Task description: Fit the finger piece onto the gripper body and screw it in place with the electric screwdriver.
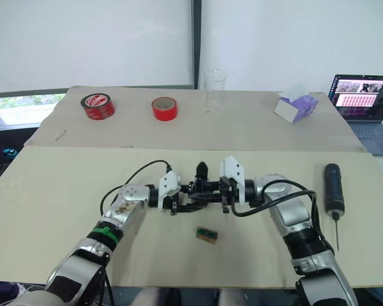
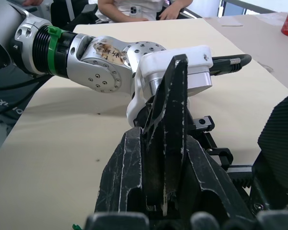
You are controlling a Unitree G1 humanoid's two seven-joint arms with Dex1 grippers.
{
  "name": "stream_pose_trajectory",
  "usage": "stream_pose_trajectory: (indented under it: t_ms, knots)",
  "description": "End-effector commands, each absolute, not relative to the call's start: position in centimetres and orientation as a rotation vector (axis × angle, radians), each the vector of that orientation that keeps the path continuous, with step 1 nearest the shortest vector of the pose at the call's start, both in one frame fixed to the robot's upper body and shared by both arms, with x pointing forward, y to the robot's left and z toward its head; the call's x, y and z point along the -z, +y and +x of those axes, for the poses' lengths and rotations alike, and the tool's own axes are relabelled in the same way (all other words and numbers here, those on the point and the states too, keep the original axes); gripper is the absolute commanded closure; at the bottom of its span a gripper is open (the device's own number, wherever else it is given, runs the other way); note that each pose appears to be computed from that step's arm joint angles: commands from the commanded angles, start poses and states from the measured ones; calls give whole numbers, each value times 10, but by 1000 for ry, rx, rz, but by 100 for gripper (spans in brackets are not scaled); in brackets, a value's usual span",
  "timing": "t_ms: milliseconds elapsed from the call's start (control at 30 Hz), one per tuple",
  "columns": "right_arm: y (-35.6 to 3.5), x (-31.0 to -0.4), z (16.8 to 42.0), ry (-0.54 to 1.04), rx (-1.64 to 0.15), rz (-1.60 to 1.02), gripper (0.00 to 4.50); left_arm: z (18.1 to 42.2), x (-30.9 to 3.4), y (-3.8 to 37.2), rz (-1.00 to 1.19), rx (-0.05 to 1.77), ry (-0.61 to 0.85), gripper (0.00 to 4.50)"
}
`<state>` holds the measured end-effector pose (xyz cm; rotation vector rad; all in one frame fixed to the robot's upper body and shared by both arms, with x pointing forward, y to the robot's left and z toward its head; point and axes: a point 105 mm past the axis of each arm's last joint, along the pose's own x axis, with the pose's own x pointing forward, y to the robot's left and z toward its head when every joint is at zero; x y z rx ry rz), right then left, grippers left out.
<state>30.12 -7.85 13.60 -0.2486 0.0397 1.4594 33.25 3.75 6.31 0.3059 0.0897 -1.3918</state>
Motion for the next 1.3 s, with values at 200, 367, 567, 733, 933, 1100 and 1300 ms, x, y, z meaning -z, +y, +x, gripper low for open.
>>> stream_pose_trajectory:
  t_ms: [200, 367, 567, 733, 933, 1100, 1300]
  knots:
    - [-90, -123, 305, 141, -1432, -278, 405, 320, -33, 47, 317, 1406, 230, 223]
    - [-88, -128, 305, 118, -1436, -274, 405, 320, -33, 47, 318, 1405, 231, 223]
    - [-88, -133, 306, 101, -1436, -275, 405, 320, -32, 47, 317, 1406, 233, 223]
    - [-89, -132, 306, 105, -1437, -275, 405, 320, -32, 47, 315, 1407, 233, 223]
    - [-90, -132, 307, 109, -1430, -272, 405, 319, -31, 47, 313, 1408, 236, 223]
    - [-91, -134, 309, 108, -1419, -272, 405, 319, -32, 46, 312, 1409, 234, 223]
    - [-94, -137, 311, 105, -1411, -270, 405, 318, -31, 46, 309, 1410, 234, 223]
